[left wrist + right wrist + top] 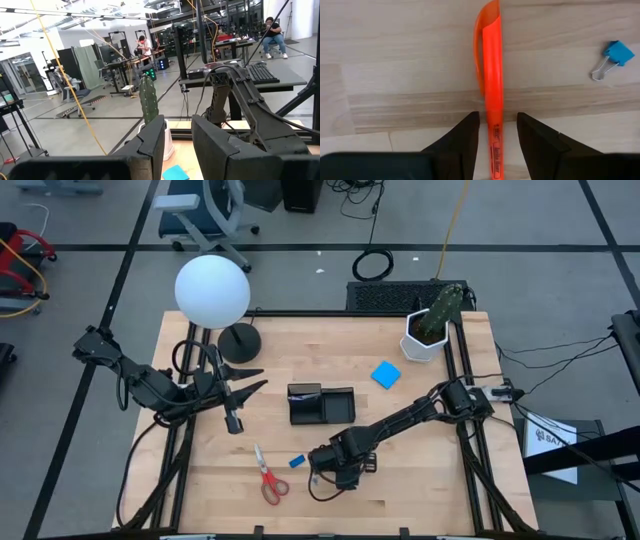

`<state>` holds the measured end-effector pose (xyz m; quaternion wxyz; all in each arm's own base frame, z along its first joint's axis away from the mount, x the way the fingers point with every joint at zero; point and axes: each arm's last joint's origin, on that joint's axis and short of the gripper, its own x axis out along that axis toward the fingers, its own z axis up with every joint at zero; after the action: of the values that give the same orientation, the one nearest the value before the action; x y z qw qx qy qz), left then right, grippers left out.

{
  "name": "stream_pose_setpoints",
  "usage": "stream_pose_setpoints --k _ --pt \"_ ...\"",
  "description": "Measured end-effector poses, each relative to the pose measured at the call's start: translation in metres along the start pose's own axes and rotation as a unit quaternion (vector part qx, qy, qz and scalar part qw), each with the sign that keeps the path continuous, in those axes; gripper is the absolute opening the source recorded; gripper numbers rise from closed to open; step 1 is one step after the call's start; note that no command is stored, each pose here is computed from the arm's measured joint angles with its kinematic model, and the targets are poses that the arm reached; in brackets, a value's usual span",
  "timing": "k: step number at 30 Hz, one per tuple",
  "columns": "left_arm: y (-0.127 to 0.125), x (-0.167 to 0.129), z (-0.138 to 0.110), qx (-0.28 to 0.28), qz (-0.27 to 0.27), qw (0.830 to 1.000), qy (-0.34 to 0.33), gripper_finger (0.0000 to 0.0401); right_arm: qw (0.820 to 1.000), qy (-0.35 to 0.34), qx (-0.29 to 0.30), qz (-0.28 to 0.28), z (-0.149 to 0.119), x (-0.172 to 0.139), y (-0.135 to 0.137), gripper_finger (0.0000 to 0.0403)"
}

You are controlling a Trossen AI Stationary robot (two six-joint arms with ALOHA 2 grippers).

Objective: Pick and place office supplies into organizer
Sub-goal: Put the orange pen into the black desk organizer

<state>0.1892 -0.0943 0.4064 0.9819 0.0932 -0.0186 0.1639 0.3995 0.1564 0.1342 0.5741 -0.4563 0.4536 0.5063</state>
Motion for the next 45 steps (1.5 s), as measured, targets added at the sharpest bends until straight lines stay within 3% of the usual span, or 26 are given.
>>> stream_pose_setpoints --k 6,15,26,33,39,45 --pt "0.000 0.000 0.000 0.000 0.000 1.000 0.000 0.0104 1.000 -0.018 0.004 0.002 -0.005 -0.002 -0.003 0.0121" --pt "0.000 0.000 0.000 0.000 0.000 1.000 0.000 0.0104 1.000 -0.014 0.006 0.010 -0.006 -0.001 -0.001 0.0016" --pt "0.000 0.000 0.000 0.000 0.000 1.000 0.000 0.0104 0.998 -0.020 0.061 -0.013 -0.001 -0.004 -0.003 0.0017" --pt "0.000 0.000 0.000 0.000 0.000 1.000 0.000 0.0104 0.990 -0.045 0.117 -0.065 -0.002 -0.033 -0.008 0.0017" --pt "0.000 0.000 0.000 0.000 0.000 1.000 0.000 0.0104 0.975 -0.077 0.181 -0.100 -0.008 -0.064 -0.012 0.0017" --pt "0.000 0.000 0.000 0.000 0.000 1.000 0.000 0.0104 0.946 -0.136 0.240 -0.171 -0.018 -0.088 -0.019 0.0017"
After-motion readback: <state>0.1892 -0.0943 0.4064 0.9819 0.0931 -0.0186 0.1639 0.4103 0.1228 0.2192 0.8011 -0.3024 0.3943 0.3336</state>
